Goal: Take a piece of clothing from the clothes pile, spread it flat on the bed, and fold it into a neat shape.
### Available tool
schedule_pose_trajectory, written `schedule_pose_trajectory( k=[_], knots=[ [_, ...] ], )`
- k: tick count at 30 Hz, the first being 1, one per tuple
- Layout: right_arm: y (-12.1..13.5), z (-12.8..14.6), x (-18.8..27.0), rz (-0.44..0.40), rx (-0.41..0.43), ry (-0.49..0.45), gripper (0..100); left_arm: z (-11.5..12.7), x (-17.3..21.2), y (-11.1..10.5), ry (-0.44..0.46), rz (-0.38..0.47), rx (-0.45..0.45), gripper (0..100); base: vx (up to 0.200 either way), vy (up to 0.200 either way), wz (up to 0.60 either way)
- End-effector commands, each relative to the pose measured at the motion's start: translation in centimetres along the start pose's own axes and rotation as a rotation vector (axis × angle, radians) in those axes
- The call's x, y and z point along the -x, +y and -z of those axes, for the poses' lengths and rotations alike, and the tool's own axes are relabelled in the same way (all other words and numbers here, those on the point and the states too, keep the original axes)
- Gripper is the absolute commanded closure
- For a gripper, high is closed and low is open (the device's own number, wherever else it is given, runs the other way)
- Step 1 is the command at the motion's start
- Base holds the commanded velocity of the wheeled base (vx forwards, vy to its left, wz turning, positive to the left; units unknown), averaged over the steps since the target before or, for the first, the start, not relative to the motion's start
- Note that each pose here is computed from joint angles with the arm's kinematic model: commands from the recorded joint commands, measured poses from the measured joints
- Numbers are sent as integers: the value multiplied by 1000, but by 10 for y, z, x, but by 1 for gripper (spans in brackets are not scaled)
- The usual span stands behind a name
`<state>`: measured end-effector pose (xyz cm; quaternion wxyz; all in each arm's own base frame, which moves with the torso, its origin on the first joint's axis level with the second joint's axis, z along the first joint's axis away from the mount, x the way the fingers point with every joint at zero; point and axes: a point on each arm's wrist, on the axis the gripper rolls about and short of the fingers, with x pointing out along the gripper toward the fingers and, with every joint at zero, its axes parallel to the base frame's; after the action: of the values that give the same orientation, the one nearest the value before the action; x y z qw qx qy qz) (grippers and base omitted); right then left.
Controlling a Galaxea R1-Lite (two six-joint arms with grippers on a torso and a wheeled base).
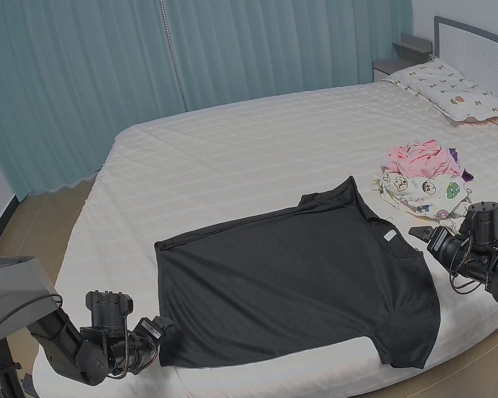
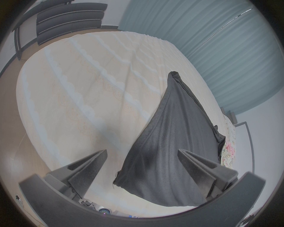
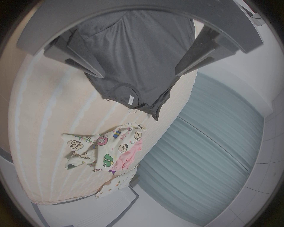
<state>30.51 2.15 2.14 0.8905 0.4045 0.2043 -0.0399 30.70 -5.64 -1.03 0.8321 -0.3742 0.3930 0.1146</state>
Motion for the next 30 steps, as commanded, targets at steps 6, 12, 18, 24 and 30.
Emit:
schedule_pose_trajectory(
  k=[6,12,18,24,30],
  knots=[
    [-8,4,0,27,-7,21,0,14,-10,-4,30,-9,-31,0,0,0,0],
    [-9,5,0,31,-8,21,0,17,-11,-4,40,-13,-39,0,0,0,0],
    [-13,9,2,49,-2,43,0,25,-10,-3,23,-50,-63,100,0,0,0],
    [-18,14,12,27,41,98,0,32,-4,4,11,-108,-78,100,0,0,0],
    [-24,12,16,35,78,96,0,36,10,9,46,-207,-115,100,0,0,0]
  ],
)
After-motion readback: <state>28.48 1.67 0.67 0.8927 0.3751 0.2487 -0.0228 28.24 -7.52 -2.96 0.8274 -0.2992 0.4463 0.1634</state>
